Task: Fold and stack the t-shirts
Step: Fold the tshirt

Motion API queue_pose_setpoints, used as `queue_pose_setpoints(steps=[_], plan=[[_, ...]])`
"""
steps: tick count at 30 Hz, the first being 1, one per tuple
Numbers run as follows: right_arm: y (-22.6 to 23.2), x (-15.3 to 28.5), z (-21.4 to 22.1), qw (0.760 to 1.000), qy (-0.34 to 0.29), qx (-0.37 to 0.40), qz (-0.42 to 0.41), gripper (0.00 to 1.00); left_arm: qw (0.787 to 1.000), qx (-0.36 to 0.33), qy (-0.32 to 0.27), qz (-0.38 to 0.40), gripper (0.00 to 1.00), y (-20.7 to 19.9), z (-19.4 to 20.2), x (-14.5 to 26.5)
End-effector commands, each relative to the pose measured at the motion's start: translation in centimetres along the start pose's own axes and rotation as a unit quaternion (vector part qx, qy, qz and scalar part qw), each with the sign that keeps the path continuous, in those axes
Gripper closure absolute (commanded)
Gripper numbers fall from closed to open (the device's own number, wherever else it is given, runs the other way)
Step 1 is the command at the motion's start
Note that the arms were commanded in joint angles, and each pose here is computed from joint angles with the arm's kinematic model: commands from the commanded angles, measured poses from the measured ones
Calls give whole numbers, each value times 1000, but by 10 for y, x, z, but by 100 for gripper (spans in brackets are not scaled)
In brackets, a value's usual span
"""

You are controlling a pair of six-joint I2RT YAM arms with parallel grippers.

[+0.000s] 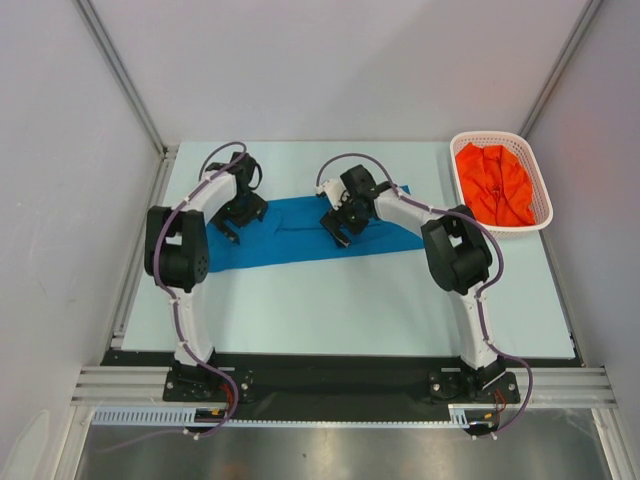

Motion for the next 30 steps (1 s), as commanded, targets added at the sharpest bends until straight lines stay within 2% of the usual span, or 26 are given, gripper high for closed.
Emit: queue_pose_setpoints(steps=[1,6,11,16,25,30], plan=[[-6,-8,5,999,21,-3,29,5,1000,-2,-1,18,1,-13,-4,0],[-2,-5,6,999,28,7,41,7,1000,-13,-5,17,1,-17,-5,-12],[3,19,-24,997,-6,44,69,5,1000,-15,-5,15,1,-18,-6,-14],[2,32,-43,996,-26,49,77,2,1000,-10,6,10,1,-15,-4,-16],[-25,2,-24,999,-18,20,28,1,1000,-22,0,-3,1,-12,-7,-24],[-24,-10,-6,1000,-8,-2,3,2,999,-41,0,0,2,-12,-5,-33]])
Point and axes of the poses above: each gripper's point midway between its finger pads, its own x axis back along the fingers, its own y axis along the line the jaws close on, z = x × y, the point moved 6 cm from there along x, back along the fingers, and after that the axes turned 2 degrees about x, right-handed, at the moved point
